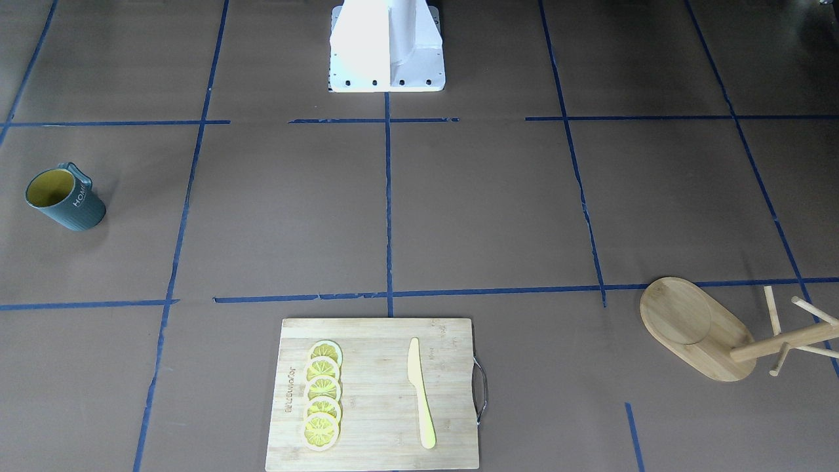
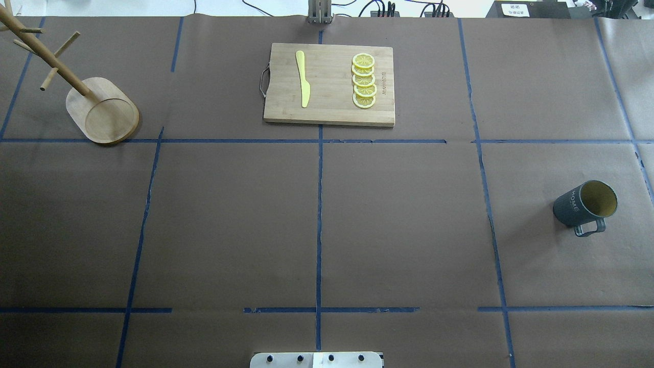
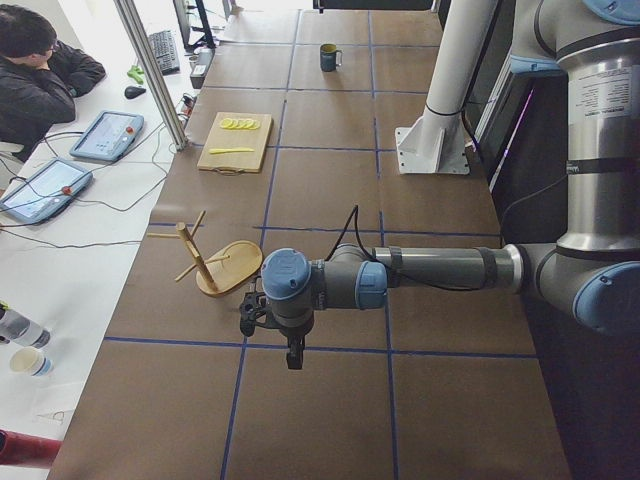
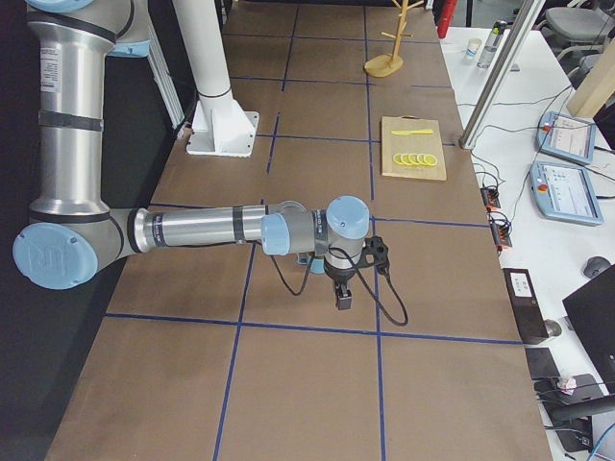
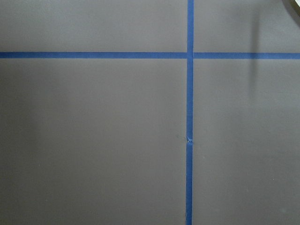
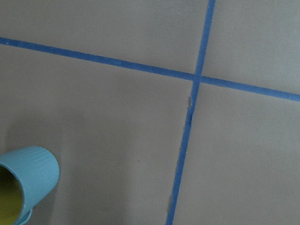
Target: Hang cup on storage rack
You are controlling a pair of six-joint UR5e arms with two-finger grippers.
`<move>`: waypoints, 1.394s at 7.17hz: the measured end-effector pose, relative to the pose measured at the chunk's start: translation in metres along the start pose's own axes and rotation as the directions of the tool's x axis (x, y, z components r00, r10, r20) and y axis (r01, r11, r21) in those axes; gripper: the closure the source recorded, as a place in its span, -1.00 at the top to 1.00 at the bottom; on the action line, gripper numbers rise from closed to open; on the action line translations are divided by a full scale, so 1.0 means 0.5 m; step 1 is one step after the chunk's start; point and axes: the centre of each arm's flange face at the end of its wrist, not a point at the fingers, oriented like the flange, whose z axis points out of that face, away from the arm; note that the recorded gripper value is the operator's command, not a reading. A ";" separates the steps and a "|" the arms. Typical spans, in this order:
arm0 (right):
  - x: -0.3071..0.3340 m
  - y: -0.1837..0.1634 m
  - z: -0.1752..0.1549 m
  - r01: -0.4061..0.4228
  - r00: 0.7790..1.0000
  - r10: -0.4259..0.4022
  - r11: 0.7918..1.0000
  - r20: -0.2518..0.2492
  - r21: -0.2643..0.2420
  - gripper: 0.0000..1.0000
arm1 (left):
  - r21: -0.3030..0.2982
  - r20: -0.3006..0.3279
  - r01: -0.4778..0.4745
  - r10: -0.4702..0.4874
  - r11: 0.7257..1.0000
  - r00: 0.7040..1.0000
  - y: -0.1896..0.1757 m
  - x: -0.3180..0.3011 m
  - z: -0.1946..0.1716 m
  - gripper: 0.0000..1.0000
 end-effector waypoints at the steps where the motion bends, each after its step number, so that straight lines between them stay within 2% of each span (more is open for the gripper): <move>1: -0.053 -0.032 0.004 0.058 0.998 -0.058 0.998 0.015 0.000 1.00 | 0.000 0.000 -0.001 0.001 1.000 1.000 0.000 0.000 0.001 1.00; 3: -0.131 -0.057 0.021 0.133 0.991 -0.133 0.991 0.029 -0.007 1.00 | 0.000 0.000 -0.004 0.004 1.000 1.000 -0.001 0.002 0.002 1.00; 6: -0.216 -0.048 0.096 0.129 0.992 -0.129 0.992 0.010 0.014 0.97 | 0.002 -0.001 -0.009 0.009 1.000 1.000 -0.003 0.005 0.001 1.00; 8: -0.236 -0.034 0.159 0.134 0.991 -0.134 0.991 -0.016 -0.013 0.85 | 0.005 -0.002 -0.012 0.012 1.000 1.000 -0.003 0.007 -0.001 1.00; 9: -0.240 -0.027 0.190 0.139 0.990 -0.140 0.989 -0.021 -0.039 0.51 | 0.005 -0.002 -0.012 0.012 1.000 1.000 -0.004 0.007 -0.001 1.00; 10: -0.245 -0.022 0.212 0.146 0.989 -0.148 0.987 -0.027 -0.059 -0.17 | 0.006 -0.002 -0.013 0.013 1.000 1.000 -0.004 0.008 -0.001 1.00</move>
